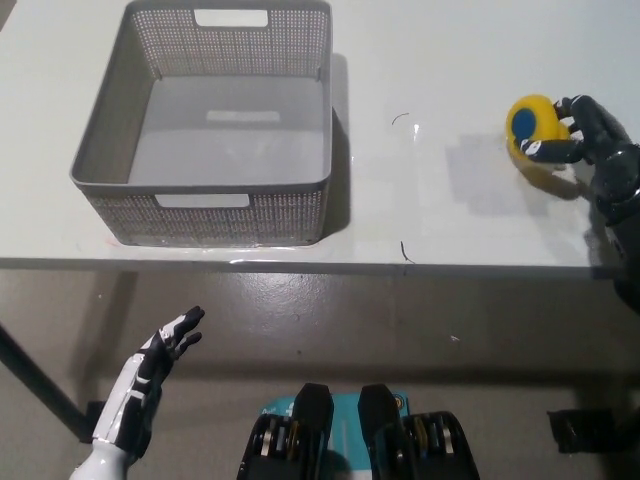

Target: Use the right hand to pick up a yellow duck toy and place it into a container on the left hand side

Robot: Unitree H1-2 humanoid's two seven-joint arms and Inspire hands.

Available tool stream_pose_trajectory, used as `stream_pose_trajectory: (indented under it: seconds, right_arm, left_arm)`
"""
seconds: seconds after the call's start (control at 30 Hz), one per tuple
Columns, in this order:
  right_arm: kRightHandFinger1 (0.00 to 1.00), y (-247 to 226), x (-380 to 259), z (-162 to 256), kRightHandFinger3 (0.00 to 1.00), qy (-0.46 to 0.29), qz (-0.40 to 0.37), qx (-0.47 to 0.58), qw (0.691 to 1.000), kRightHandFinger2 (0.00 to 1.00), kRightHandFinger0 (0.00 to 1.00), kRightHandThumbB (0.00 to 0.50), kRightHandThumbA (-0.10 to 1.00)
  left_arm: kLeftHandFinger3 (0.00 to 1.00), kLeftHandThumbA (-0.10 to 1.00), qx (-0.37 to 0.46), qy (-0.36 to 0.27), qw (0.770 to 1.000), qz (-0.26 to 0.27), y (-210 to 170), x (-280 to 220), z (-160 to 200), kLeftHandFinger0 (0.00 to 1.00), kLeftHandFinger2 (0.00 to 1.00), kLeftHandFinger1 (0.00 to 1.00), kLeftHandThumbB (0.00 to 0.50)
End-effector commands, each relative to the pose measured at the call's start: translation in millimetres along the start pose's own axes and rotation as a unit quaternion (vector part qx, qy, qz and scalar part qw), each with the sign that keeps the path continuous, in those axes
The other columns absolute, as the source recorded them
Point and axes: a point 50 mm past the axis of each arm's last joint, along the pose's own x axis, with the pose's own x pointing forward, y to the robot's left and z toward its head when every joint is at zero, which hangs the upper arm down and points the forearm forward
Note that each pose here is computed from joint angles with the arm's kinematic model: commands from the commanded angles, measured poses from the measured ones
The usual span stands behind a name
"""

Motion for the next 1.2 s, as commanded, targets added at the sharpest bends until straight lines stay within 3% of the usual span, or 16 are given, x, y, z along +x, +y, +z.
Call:
stream_pose_trajectory:
  seconds: [0.0, 0.17, 0.33, 0.47, 0.57, 0.9, 0.93, 1.0, 1.17]
  right_arm:
    - [0.26, -47.8, 8.4, 51.8, 0.71, -0.102, -0.107, 0.060, 0.987, 0.66, 0.00, 0.116, -0.10]
    - [0.26, -64.0, 9.3, 84.8, 0.70, -0.148, -0.142, 0.101, 0.973, 0.67, 0.00, 0.125, -0.10]
    - [0.37, -73.5, 8.0, 125.4, 0.74, -0.191, -0.149, 0.125, 0.962, 0.73, 0.00, 0.128, -0.10]
    - [0.29, -67.3, 2.8, 162.9, 0.71, -0.234, -0.142, 0.146, 0.951, 0.69, 0.00, 0.122, -0.10]
    - [0.29, -55.5, -2.2, 188.5, 0.73, -0.259, -0.131, 0.148, 0.946, 0.69, 0.00, 0.142, -0.10]
    - [0.25, -11.2, -19.6, 259.7, 0.70, -0.309, -0.098, 0.144, 0.935, 0.64, 0.00, 0.140, -0.10]
    - [0.25, -6.6, -22.0, 265.3, 0.70, -0.315, -0.097, 0.144, 0.933, 0.62, 0.00, 0.186, -0.10]
    - [0.16, 4.2, -26.4, 280.3, 0.62, -0.310, -0.086, 0.153, 0.935, 0.55, 0.00, 0.139, -0.10]
    - [0.18, 29.5, -35.5, 298.7, 0.62, -0.319, -0.071, 0.151, 0.933, 0.56, 0.00, 0.136, -0.10]
  left_arm:
    - [1.00, 1.00, 0.005, -0.025, 1.000, 0.002, 0.1, 4.7, 10.5, 1.00, 1.00, 1.00, 0.253]
    - [1.00, 1.00, 0.003, -0.024, 1.000, 0.002, 0.4, 4.6, 11.1, 1.00, 1.00, 1.00, 0.260]
    - [1.00, 1.00, 0.007, -0.025, 1.000, 0.003, 2.0, 3.7, 11.0, 1.00, 1.00, 1.00, 0.267]
    - [1.00, 1.00, 0.007, -0.024, 1.000, 0.000, 1.6, 3.0, 10.7, 1.00, 1.00, 1.00, 0.257]
    - [1.00, 1.00, 0.012, -0.020, 1.000, 0.000, 1.2, 1.5, 11.1, 1.00, 1.00, 1.00, 0.268]
    - [1.00, 1.00, 0.015, -0.014, 1.000, -0.010, -2.3, 2.7, 9.8, 1.00, 1.00, 1.00, 0.281]
    - [1.00, 1.00, 0.017, -0.014, 1.000, -0.011, -3.4, 3.5, 9.2, 1.00, 1.00, 1.00, 0.285]
    - [1.00, 1.00, 0.016, -0.011, 1.000, -0.012, -4.4, 3.7, 9.0, 1.00, 1.00, 1.00, 0.299]
    - [1.00, 1.00, 0.019, -0.008, 1.000, -0.020, -7.6, 1.1, 8.2, 1.00, 1.00, 1.00, 0.311]
